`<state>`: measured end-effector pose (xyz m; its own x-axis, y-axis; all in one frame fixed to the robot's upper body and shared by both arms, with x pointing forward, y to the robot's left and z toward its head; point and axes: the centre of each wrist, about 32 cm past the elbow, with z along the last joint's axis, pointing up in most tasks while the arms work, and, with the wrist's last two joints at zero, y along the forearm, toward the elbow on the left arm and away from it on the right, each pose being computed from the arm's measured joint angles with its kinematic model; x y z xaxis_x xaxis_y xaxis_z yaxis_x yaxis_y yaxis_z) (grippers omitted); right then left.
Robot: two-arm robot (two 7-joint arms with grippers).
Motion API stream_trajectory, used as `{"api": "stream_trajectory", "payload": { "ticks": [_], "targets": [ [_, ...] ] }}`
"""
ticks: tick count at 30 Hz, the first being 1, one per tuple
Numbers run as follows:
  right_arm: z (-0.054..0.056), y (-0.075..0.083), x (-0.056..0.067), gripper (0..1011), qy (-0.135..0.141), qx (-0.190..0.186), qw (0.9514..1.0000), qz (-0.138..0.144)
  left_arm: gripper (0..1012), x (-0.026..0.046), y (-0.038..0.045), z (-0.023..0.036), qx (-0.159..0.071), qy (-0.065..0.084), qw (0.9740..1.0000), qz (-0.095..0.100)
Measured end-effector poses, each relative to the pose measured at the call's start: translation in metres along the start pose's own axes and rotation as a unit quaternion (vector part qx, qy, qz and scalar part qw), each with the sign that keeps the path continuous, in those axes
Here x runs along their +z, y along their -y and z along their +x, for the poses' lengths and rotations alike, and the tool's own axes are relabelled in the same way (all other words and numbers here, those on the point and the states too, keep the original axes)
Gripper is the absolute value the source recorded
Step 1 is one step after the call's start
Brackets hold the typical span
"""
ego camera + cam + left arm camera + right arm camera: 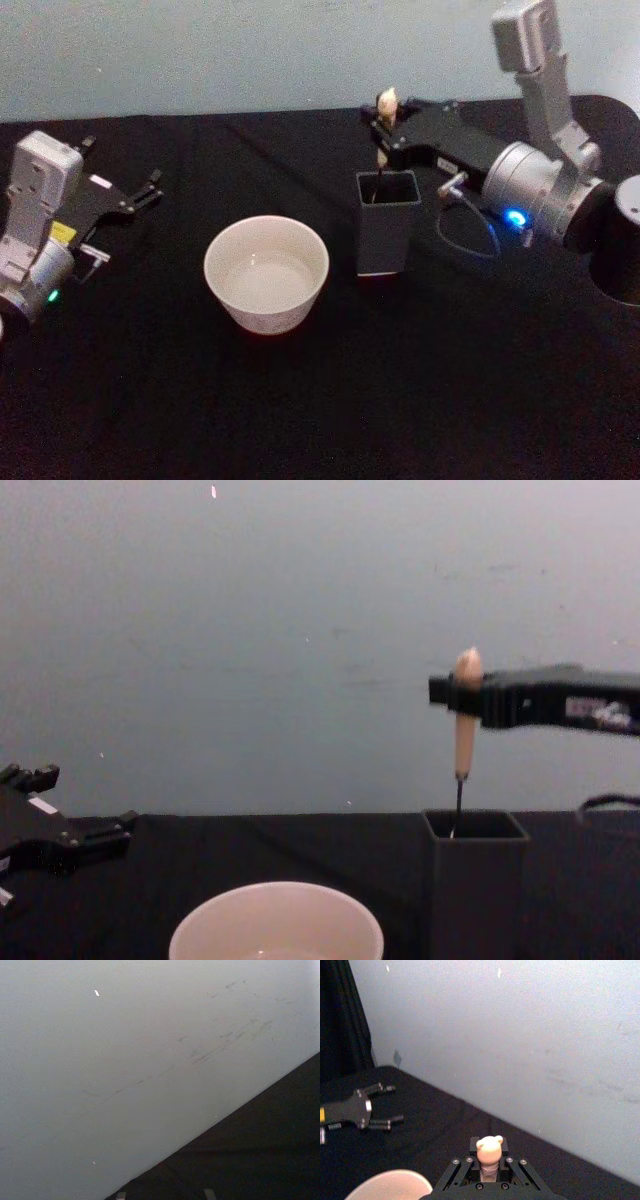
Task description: Pick up the stirring spoon with one hand, stir inside the cup, then place it back in its original position.
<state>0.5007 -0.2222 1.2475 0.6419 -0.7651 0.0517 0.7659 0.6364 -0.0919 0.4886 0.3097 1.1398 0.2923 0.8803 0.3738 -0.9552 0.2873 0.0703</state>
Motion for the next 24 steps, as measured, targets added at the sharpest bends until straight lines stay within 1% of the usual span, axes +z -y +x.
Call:
{"api": "stream_trajectory", "payload": {
  "ticks": [6,7,8,11,12,14,17,18,20,23,24],
  "targets": [
    [-0.001,0.005,0.01,188,0.001,-0.004,0.9996,0.029,1001,0.0,0.0,0.0,0.0,0.0,1.0,0.0],
    [-0.001,0.008,0.014,188,0.002,-0.004,0.9991,0.042,1001,0.0,0.0,0.0,0.0,0.0,1.0,0.0],
    [-0.001,0.008,0.014,188,0.002,-0.004,0.9991,0.042,1002,0.0,0.0,0.0,0.0,0.0,1.0,0.0],
    [-0.002,0.01,0.02,188,0.001,-0.001,0.9982,0.06,1001,0.0,0.0,0.0,0.0,0.0,1.0,0.0],
    [-0.002,0.01,0.02,188,0.001,-0.001,0.9982,0.06,1001,0.0,0.0,0.0,0.0,0.0,1.0,0.0],
    [-0.004,0.01,0.024,188,-0.001,0.004,0.9974,0.073,1001,0.0,0.0,0.0,0.0,0.0,1.0,0.0],
    [-0.008,0.008,0.026,188,-0.003,0.012,0.9965,0.082,1001,0.0,0.0,0.0,0.0,0.0,1.0,0.0],
    [-0.008,0.008,0.026,188,-0.003,0.012,0.9965,0.082,1001,0.0,0.0,0.0,0.0,0.0,1.0,0.0],
    [-0.013,0.004,0.025,188,-0.004,0.019,0.996,0.087,1001,0.0,0.0,0.0,0.0,0.0,1.0,0.0],
    [-0.018,0.0,0.023,188,-0.007,0.027,0.9956,0.09,1001,0.0,0.0,0.0,0.0,0.0,1.0,0.0],
    [-0.021,-0.002,0.021,188,-0.011,0.032,0.9953,0.091,1001,0.0,0.0,0.0,0.0,0.0,1.0,0.0]
  ]
}}
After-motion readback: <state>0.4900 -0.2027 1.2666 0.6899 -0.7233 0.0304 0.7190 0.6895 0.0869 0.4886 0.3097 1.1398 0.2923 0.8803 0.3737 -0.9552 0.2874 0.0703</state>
